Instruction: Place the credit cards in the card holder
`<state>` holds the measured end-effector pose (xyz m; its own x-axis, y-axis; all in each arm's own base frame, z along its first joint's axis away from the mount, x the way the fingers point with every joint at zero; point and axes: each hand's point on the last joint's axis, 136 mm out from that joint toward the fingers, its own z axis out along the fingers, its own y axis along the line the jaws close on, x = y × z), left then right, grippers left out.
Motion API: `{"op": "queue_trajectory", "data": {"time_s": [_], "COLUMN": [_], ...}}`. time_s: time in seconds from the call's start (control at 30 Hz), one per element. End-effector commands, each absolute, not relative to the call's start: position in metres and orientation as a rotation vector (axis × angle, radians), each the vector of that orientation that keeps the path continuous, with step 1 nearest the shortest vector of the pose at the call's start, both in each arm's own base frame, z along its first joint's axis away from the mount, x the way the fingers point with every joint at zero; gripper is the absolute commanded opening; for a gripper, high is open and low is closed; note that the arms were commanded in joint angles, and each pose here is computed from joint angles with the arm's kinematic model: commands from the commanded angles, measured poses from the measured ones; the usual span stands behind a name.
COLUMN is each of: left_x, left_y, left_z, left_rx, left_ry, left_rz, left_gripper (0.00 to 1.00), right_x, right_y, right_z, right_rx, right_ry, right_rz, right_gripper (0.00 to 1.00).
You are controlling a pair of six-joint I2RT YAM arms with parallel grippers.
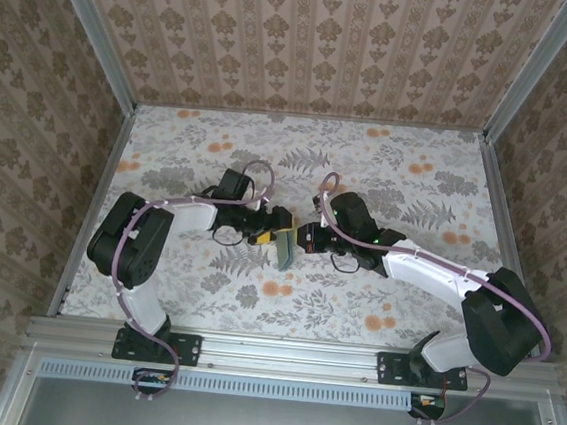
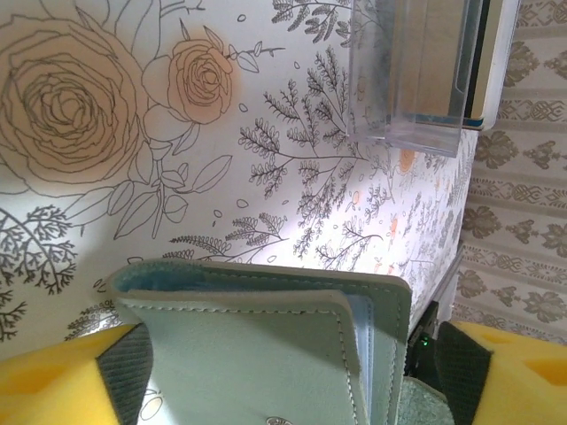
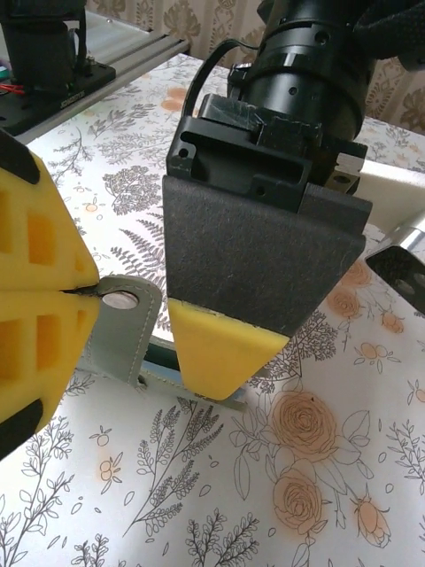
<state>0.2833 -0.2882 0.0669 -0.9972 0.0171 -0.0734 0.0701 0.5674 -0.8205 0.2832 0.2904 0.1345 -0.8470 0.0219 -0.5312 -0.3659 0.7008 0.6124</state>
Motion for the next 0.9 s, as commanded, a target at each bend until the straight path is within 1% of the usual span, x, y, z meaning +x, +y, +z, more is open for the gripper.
{"op": "queue_trajectory", "data": {"time_s": [0.0,0.1,0.23,0.3,0.37,0.43,0.53,0.63,0.73,0.87], "left_x": [0.282,0.283,0.282,0.289,0.288,0.287,0.287,0.287,0.288,0.286], "left_y": [-0.283,-0.279,-0.274,-0.261,-0.260,-0.259,-0.259,-0.261,-0.260,-0.265], "left_z": [0.060,0.059,0.061,0.060,0.061,0.059,0.056,0.060,0.056,0.059], "left_rx": [0.068,0.059,0.084,0.028,0.024,0.037,0.021,0.043,0.045,0.080], "left_ry": [2.744,2.760,2.750,2.755,2.740,2.737,2.748,2.717,2.736,2.705], "left_rz": [-1.425,-1.405,-1.357,-1.341,-1.359,-1.349,-1.368,-1.390,-1.377,-1.437], "left_gripper": [0.78,0.60,0.59,0.59,0.56,0.57,0.61,0.68,0.70,0.72], "right_x": [0.289,0.291,0.292,0.293,0.293,0.294,0.295,0.295,0.295,0.294], "right_y": [0.299,0.293,0.288,0.283,0.280,0.278,0.275,0.275,0.276,0.286], "right_z": [0.151,0.138,0.129,0.127,0.129,0.132,0.132,0.137,0.137,0.148], "right_rx": [-0.276,-0.253,-0.219,-0.190,-0.171,-0.175,-0.163,-0.161,-0.154,-0.109], "right_ry": [2.346,2.393,2.397,2.411,2.406,2.390,2.403,2.379,2.389,2.346], "right_rz": [1.062,1.008,0.986,0.963,0.957,0.952,0.939,0.961,0.957,1.086], "right_gripper": [0.00,0.00,0.00,0.00,0.00,0.00,0.00,0.00,0.00,0.00]}}
